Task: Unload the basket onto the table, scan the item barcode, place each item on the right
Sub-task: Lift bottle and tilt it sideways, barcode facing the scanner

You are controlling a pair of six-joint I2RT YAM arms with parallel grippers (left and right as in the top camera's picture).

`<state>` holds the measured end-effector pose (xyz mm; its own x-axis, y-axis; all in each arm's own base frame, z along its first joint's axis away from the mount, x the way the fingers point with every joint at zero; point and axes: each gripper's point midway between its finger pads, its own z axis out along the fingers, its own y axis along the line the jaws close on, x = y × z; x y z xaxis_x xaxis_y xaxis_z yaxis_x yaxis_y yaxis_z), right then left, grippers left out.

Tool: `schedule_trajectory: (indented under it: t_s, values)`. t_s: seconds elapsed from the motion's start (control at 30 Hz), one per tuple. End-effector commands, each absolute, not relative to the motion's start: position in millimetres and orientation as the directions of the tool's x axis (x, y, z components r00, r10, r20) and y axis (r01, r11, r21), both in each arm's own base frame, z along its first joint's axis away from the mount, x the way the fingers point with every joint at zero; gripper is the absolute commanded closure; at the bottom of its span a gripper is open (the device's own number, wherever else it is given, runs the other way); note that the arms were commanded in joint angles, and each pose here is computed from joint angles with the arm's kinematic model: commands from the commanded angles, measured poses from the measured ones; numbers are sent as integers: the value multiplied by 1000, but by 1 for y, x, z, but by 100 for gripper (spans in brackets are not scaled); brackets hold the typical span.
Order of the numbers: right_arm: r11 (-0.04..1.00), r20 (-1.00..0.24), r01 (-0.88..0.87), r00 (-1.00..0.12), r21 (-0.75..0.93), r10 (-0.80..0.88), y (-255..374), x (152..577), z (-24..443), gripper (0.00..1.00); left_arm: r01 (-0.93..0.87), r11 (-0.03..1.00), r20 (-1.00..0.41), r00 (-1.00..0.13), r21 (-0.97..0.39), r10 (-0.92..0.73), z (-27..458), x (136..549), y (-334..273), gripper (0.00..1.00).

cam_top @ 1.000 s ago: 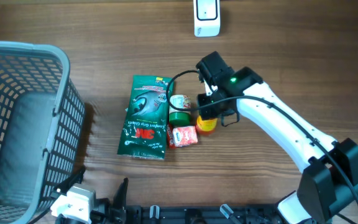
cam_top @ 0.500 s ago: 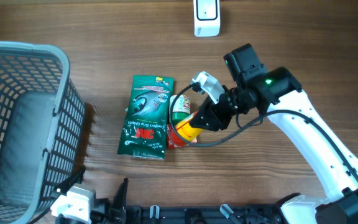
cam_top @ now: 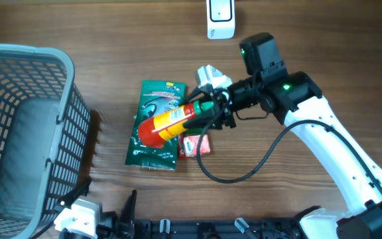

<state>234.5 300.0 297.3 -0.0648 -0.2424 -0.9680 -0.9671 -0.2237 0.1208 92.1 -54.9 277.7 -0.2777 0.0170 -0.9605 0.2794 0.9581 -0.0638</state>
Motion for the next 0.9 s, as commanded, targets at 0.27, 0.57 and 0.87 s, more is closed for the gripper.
schedule_trajectory:
  t_s: [0.27,0.57,0.87]
  values:
    - [-330,-939,-881,339,-339,60,298,219,366,67,306,951,-963,-268,-53,33,277,90,-59,0]
    - [-314,-877,-821,468,-478,110,295,211,376,67,305,951,-963,-268,-53,33,277,90,-58,0]
    - [-299,-865,-815,491,-497,101,294,212,377,67,306,951,-963,-268,-53,33,277,90,-59,0]
